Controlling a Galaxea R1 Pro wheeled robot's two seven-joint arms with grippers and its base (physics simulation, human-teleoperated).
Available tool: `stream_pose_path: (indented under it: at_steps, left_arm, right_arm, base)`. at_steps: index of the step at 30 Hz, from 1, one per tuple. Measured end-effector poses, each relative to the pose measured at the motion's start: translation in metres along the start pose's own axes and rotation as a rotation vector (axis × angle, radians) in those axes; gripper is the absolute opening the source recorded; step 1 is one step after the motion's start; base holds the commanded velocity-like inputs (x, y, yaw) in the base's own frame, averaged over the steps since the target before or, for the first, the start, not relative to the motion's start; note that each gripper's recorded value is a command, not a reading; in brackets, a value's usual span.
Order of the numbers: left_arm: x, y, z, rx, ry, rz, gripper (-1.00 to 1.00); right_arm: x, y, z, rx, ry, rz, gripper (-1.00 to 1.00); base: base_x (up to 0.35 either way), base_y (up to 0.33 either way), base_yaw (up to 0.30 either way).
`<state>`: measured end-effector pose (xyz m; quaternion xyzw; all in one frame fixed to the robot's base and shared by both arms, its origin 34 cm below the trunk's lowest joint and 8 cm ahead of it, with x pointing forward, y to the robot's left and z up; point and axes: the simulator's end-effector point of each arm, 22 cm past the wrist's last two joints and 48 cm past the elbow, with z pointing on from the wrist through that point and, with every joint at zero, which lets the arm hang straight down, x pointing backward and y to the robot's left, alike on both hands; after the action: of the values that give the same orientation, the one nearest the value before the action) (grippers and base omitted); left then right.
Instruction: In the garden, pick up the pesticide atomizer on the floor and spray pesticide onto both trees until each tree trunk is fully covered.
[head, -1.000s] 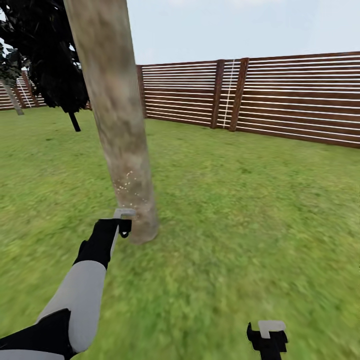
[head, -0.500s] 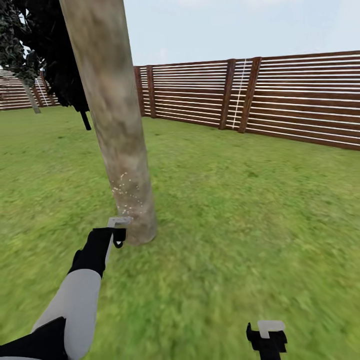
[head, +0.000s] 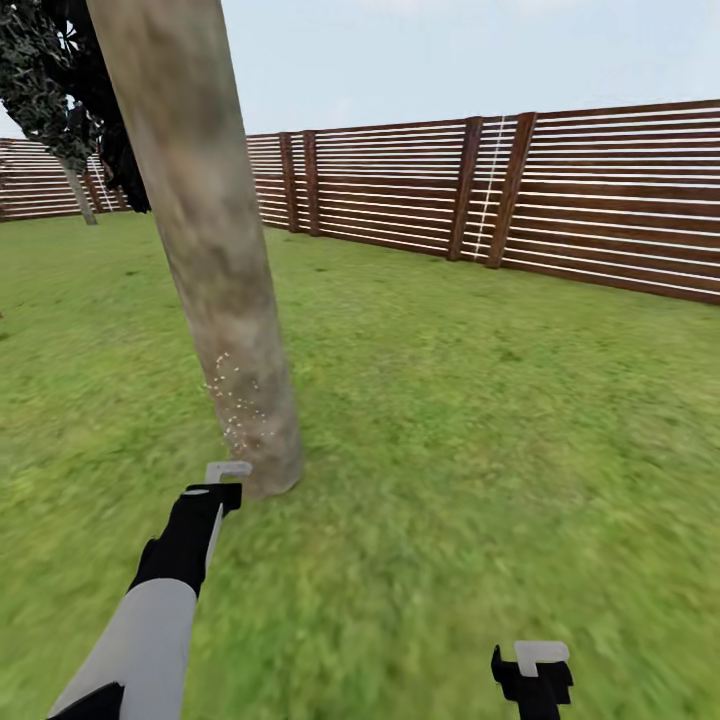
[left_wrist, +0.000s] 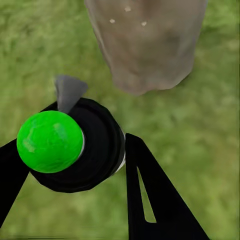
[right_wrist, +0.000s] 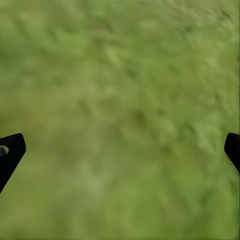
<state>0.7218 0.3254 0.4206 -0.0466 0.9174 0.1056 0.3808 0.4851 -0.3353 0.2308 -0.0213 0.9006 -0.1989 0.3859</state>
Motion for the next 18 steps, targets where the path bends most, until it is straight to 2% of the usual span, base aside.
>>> stream_pose_path:
  at_steps: [8,14,18]
  left_arm:
    - [0.016,0.004,0.002,-0.012,0.017,-0.006,-1.00]
    - [0.025,0.013,0.002,-0.051,0.030,-0.003,-1.00]
    - [0.030,0.021,0.003,-0.070,0.039,-0.025,-1.00]
  right_arm:
    - [0.000,0.000,0.000,-0.001,0.000,0.000,1.00]
    - [0.000,-0.003,0.001,0.003,0.000,-0.003,1.00]
    - [0.000,-0.003,0.001,0.004,-0.001,-0.003,1.00]
  base:
    - [0.087,-0.273,0.267]
    - [-0.076,-0.274,0.026]
    - [0.045,-0.272,0.000]
